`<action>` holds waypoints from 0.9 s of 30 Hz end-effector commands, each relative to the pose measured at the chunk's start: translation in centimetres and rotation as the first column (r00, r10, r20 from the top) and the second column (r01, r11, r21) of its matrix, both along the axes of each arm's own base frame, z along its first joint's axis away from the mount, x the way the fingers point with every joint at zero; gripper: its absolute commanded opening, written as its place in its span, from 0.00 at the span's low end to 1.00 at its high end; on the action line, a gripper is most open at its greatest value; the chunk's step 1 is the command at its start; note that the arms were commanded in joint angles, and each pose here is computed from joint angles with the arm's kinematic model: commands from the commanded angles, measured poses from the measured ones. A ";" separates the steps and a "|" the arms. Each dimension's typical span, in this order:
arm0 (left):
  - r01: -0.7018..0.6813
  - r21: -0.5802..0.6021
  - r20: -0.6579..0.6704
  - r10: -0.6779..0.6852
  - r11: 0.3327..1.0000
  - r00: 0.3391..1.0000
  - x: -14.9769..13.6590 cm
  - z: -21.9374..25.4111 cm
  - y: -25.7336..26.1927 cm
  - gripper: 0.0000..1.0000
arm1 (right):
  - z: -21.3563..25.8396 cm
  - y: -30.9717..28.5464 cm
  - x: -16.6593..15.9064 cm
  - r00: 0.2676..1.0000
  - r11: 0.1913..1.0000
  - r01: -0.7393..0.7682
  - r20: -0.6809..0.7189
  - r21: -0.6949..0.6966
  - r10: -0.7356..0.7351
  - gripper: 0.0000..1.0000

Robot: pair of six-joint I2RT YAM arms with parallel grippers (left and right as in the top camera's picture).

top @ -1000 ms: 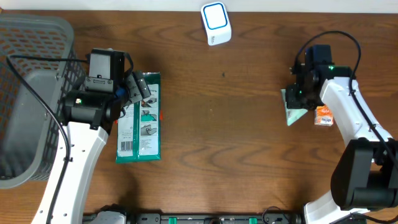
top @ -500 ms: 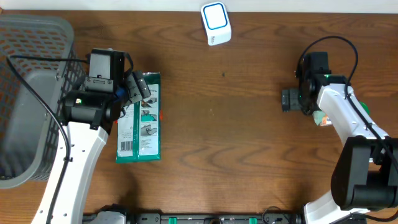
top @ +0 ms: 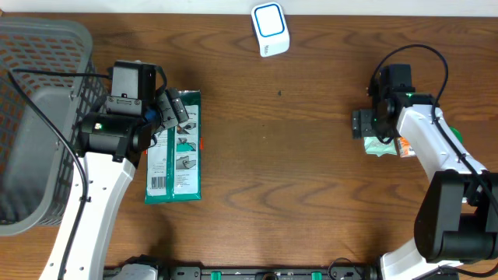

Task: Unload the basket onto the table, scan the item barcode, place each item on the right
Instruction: 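Lower the wipes pack onto the table and open the right gripper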

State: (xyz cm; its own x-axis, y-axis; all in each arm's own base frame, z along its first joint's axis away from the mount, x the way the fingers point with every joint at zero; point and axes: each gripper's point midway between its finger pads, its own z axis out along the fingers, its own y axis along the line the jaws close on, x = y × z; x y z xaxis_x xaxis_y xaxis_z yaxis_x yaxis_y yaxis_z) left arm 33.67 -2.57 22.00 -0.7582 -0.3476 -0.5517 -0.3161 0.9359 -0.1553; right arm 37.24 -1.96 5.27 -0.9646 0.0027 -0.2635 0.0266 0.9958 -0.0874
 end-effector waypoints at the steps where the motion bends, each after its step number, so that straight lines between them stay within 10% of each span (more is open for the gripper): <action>1: 0.001 0.016 0.015 -0.001 1.000 1.000 0.2 0.6 0.3 0.93 | 1.6 5.6 1.3 0.993 0.946 -0.110 0.075 0.305 0.092 0.50; 2: 0.001 0.016 0.015 -0.001 1.000 1.000 0.2 0.6 0.3 0.93 | 2.0 6.6 1.5 0.990 0.926 -0.131 0.090 0.355 0.105 0.28; 4: 0.001 0.016 0.015 -0.001 1.000 1.000 0.2 0.6 0.3 0.93 | 2.3 7.5 1.7 0.987 0.905 -0.153 0.109 0.398 0.119 0.15; 27: 0.001 0.016 0.015 -0.001 1.000 1.000 0.2 0.6 0.3 0.93 | -4.8 0.9 1.0 0.978 0.997 0.031 0.202 0.064 -0.043 0.20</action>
State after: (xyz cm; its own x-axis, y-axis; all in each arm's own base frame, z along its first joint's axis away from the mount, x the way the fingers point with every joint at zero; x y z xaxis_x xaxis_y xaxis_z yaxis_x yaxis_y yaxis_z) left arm 33.66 -2.57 22.00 -0.7584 -0.3475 -0.5514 -0.3161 0.9359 -0.1551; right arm 38.55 1.76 0.63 -0.8905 -0.0021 -0.4550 -0.0380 0.9968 0.0699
